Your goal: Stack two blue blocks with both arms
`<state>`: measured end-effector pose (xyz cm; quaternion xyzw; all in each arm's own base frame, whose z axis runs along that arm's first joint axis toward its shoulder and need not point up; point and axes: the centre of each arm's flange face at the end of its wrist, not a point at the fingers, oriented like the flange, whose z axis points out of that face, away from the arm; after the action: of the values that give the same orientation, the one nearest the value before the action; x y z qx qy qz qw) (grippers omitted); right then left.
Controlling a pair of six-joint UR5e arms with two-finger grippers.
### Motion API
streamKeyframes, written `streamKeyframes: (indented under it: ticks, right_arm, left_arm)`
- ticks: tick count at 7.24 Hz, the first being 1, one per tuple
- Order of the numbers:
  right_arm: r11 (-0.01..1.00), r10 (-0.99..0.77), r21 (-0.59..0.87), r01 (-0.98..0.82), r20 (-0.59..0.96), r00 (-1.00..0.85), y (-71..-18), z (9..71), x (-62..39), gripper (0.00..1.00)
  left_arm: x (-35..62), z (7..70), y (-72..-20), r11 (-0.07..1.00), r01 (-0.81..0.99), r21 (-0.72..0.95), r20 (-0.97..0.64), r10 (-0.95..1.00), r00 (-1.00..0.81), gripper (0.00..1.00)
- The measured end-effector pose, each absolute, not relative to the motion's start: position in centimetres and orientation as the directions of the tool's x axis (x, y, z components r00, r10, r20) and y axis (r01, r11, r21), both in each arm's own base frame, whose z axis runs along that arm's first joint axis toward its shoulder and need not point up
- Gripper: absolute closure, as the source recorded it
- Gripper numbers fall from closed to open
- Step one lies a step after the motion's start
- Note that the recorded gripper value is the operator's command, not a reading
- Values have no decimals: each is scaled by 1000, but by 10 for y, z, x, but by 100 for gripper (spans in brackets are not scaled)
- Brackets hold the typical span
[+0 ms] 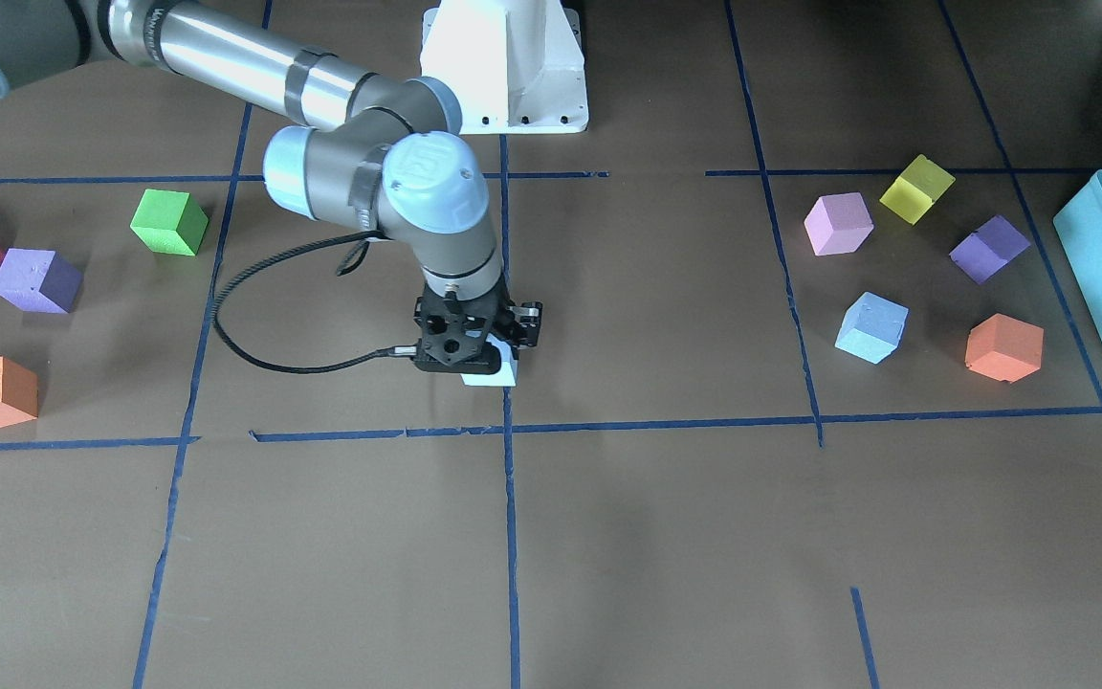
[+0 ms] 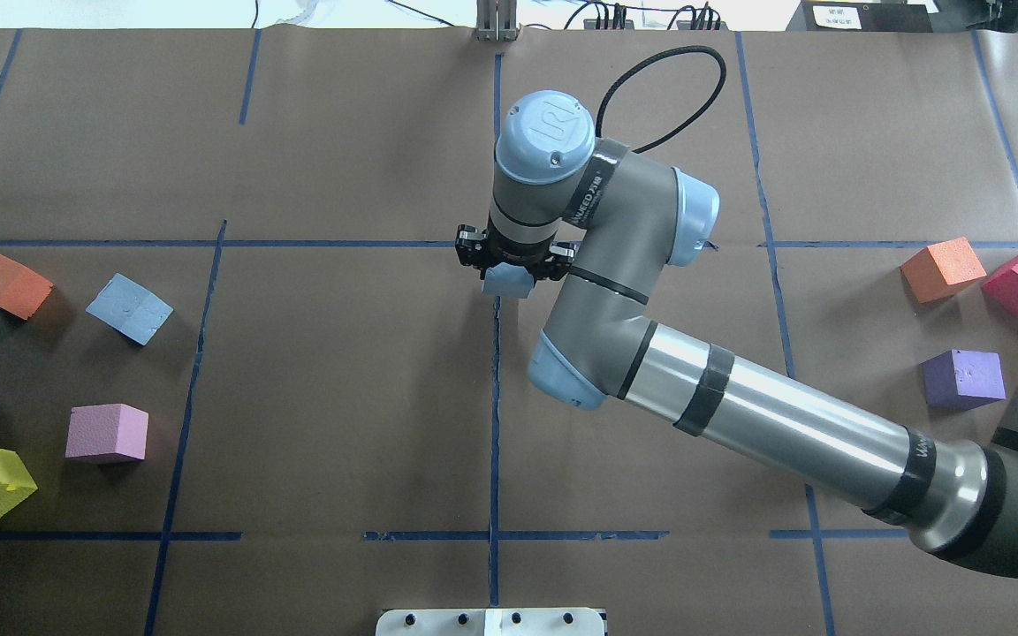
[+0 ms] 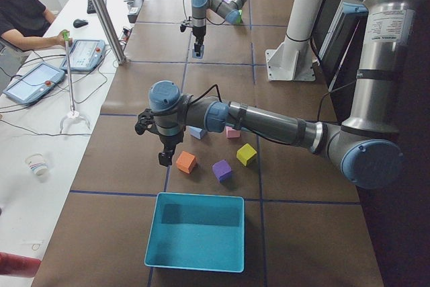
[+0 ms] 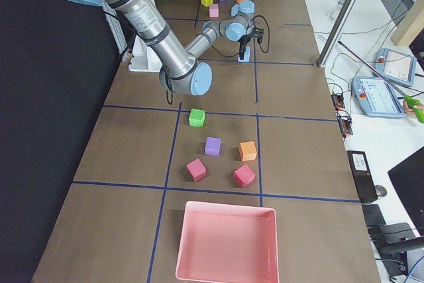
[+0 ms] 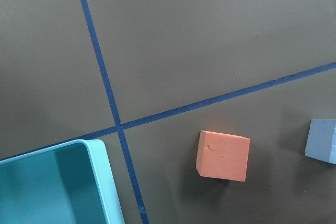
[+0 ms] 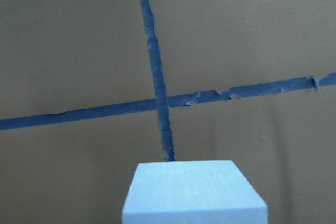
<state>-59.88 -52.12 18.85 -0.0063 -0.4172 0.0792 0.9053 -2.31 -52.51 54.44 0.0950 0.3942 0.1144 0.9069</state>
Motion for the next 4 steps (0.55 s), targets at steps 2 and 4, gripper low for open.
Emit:
streamKeyframes:
  ticks: [2,4]
  right_arm:
    - [988,144,-75,-131,736,662,-515,190,-622,98]
    - [991,125,-63,-116,725,677,-505,196,-636,79]
  left_arm:
    - [-23,546,-524,957,-133,259,-694,280,663,0]
    - [-23,546,-520,956,-133,260,-694,281,663,0]
